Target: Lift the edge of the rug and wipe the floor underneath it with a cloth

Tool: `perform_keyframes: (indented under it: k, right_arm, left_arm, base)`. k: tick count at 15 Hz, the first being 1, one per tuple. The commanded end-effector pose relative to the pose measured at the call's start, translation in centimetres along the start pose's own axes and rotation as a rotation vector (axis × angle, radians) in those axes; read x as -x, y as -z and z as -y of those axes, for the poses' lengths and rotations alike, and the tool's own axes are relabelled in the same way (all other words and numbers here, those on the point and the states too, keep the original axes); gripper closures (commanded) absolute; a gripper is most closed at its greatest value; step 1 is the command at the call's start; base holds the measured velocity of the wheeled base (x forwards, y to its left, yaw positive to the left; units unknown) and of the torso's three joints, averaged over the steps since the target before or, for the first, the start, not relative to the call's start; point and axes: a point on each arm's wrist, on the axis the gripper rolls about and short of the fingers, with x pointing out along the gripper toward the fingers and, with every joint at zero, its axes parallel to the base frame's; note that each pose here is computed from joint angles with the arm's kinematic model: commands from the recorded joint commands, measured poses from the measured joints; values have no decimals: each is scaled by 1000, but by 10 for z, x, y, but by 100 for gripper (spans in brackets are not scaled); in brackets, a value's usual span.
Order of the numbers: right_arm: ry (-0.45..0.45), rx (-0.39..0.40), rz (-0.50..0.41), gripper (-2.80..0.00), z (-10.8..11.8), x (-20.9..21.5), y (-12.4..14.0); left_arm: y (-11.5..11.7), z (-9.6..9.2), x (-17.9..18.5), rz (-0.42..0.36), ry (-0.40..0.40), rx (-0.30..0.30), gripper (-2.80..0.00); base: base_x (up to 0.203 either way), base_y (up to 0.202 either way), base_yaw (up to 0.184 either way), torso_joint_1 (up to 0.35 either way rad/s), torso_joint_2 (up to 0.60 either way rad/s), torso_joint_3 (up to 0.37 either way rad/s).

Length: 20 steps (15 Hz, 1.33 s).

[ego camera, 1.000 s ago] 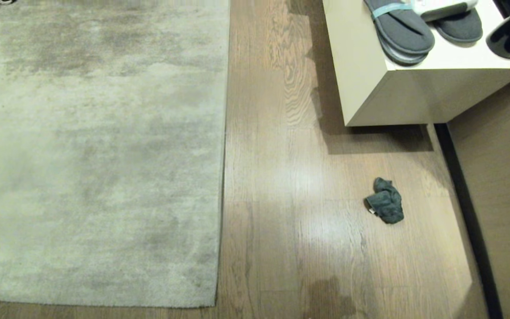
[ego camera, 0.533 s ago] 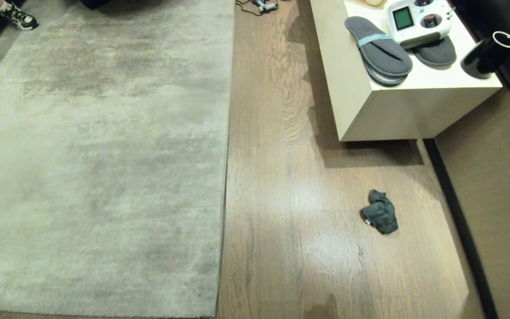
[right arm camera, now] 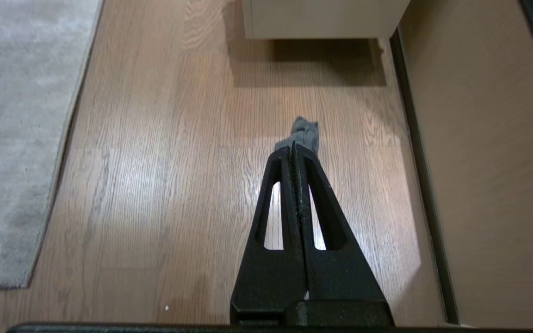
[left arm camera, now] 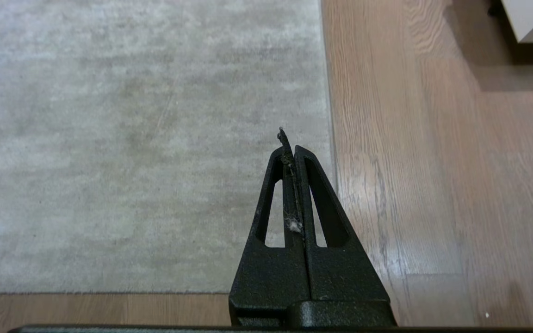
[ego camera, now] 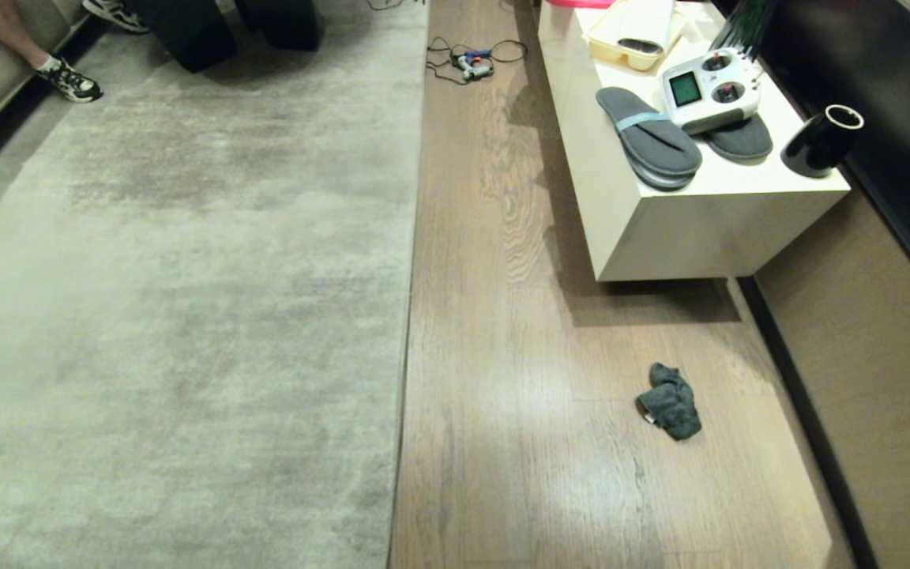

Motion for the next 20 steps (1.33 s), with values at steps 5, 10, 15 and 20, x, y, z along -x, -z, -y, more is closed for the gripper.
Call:
perform_keyframes:
  k: [5,10,15,20]
  right_arm:
    - [0,1,-1,0,0,0,0]
    - [0,1,-1,0,0,0,0]
    - [0,1,-1,0,0,0,0]
    - [0,1,-1,0,0,0,0]
  left_arm:
    - [0,0,0,0,0,0,0]
    - [0,0,0,0,0,2,0]
    - [0,0,0,0,0,2,0]
    - [0,0,0,0,0,3,0]
  base:
    - [0,0,0,1,-2,204]
    - [0,0,0,1,-2,204]
    - [0,0,0,1,3,202]
    - [0,0,0,3,2,208]
